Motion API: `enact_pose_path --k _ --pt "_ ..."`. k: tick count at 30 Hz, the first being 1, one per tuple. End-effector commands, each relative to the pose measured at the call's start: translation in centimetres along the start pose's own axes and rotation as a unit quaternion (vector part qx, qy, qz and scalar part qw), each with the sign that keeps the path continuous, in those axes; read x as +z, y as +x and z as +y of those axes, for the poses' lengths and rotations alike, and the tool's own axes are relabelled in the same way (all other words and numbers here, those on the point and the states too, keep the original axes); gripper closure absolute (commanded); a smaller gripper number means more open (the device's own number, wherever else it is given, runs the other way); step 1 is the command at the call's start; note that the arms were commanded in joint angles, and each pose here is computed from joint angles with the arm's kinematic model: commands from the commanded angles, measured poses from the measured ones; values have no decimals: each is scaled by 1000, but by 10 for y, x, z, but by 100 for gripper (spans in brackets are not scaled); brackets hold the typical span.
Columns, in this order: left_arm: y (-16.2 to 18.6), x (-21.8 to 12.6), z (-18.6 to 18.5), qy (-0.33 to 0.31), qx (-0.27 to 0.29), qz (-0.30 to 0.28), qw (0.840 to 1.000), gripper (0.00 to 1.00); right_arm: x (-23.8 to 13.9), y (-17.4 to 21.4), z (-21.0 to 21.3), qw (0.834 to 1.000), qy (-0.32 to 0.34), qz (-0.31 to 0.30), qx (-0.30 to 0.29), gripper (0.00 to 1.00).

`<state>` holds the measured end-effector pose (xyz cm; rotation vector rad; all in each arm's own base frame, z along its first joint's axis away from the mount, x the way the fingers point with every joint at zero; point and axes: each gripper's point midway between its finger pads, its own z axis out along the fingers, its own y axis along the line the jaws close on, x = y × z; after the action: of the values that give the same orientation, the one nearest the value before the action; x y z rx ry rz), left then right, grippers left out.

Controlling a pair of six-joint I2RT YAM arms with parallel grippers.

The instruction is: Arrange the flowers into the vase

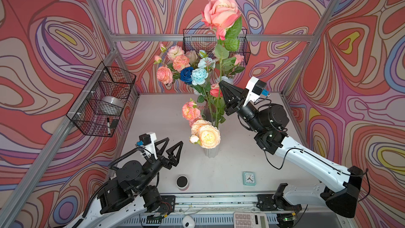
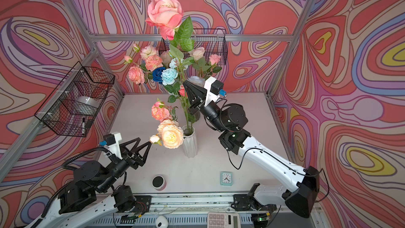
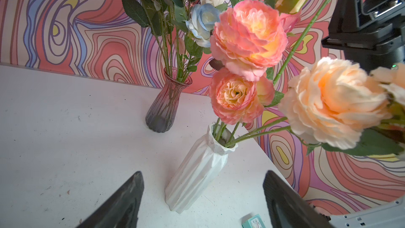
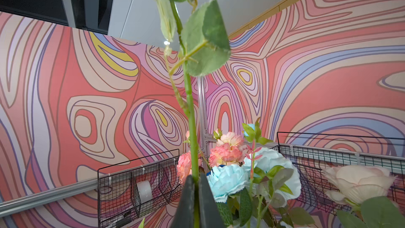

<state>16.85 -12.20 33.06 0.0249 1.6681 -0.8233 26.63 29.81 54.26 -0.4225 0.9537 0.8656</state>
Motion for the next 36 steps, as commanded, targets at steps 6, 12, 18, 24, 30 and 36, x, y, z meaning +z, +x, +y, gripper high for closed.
enact_pose_path --k 6,12,18,24,30,36 --pt "-3 0 -1 -3 -6 1 1000 13 -5 45 -8 999 24 22 -16 100" --pt "-2 2 -1 -3 -6 2 1000 13 -20 76 -7 998 30 50 -1 100" --pt "0 2 -1 -2 -6 3 1000 13 -44 100 -6 996 40 76 27 99" --pt "1 3 -1 -2 -6 4 1000 13 -71 118 2 992 41 101 60 81" --pt "1 4 0 -5 -4 3 1000 12 -97 123 5 987 50 118 92 62" --pt "2 3 2 -9 -4 2 1000 12 -126 118 1 983 70 119 120 54"
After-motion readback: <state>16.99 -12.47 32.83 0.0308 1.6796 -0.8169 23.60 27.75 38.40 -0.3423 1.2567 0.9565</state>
